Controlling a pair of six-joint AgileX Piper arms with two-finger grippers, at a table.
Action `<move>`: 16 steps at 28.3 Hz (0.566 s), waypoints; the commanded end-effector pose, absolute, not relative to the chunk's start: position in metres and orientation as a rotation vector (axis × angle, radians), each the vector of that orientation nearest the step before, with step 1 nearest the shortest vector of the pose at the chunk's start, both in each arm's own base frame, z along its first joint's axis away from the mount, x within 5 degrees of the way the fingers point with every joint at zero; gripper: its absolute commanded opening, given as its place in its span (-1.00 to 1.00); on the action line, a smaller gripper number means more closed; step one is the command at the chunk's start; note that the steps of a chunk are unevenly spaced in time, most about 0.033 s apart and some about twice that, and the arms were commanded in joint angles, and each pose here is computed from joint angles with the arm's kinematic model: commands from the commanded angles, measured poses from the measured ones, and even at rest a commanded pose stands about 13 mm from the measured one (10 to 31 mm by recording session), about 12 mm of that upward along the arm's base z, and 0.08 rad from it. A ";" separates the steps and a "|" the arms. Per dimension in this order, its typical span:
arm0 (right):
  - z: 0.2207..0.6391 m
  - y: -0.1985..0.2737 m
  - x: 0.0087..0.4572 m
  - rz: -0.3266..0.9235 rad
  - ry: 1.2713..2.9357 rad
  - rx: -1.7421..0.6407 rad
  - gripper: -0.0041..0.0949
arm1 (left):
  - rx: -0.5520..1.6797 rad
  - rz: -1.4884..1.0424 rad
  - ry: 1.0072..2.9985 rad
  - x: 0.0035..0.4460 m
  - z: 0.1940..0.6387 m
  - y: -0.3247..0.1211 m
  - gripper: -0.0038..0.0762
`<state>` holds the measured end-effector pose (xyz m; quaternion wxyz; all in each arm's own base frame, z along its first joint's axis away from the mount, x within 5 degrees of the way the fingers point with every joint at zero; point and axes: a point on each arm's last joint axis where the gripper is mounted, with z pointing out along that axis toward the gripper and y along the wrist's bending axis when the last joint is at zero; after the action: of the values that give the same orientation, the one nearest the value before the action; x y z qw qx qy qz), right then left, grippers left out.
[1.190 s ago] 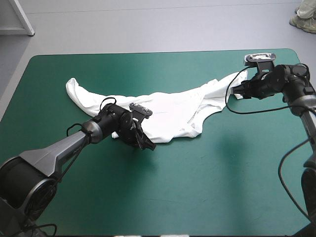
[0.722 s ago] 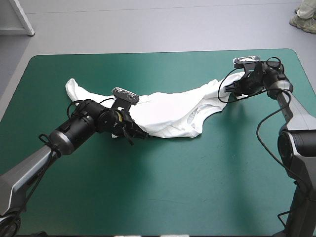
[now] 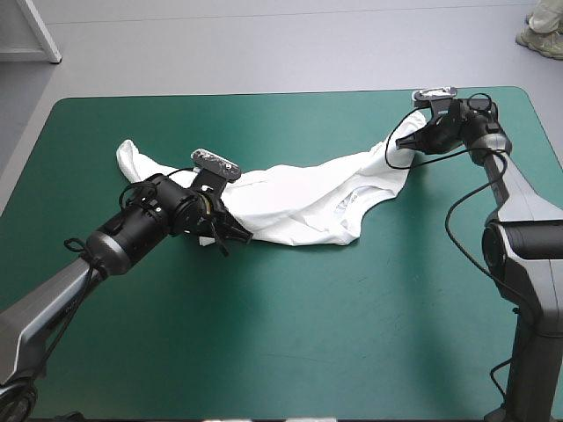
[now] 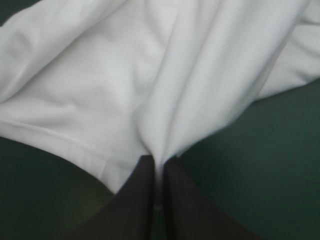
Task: Fold the cloth
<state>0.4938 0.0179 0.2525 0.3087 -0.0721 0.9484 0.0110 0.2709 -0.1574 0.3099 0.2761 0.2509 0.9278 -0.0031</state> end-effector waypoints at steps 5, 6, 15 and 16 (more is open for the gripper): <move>0.406 0.014 0.452 0.006 2.180 -0.171 -0.95 | 0.566 -0.027 2.155 0.273 0.413 -0.152 -0.86; 0.421 0.014 0.445 0.007 2.148 -0.165 -0.95 | 0.551 -0.027 2.119 0.273 0.427 -0.151 -0.86; 0.573 0.012 0.327 0.008 1.763 -0.130 -0.95 | 0.368 0.063 1.610 0.220 0.598 -0.101 -0.86; 0.586 0.012 0.311 0.006 1.719 -0.129 -0.95 | 0.338 0.081 1.572 0.212 0.610 -0.093 -0.86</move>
<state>0.3754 0.0155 0.5183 0.5494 -0.0629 0.8331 0.0085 0.2497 -0.1233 0.5570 0.6072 0.1843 0.7727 0.0165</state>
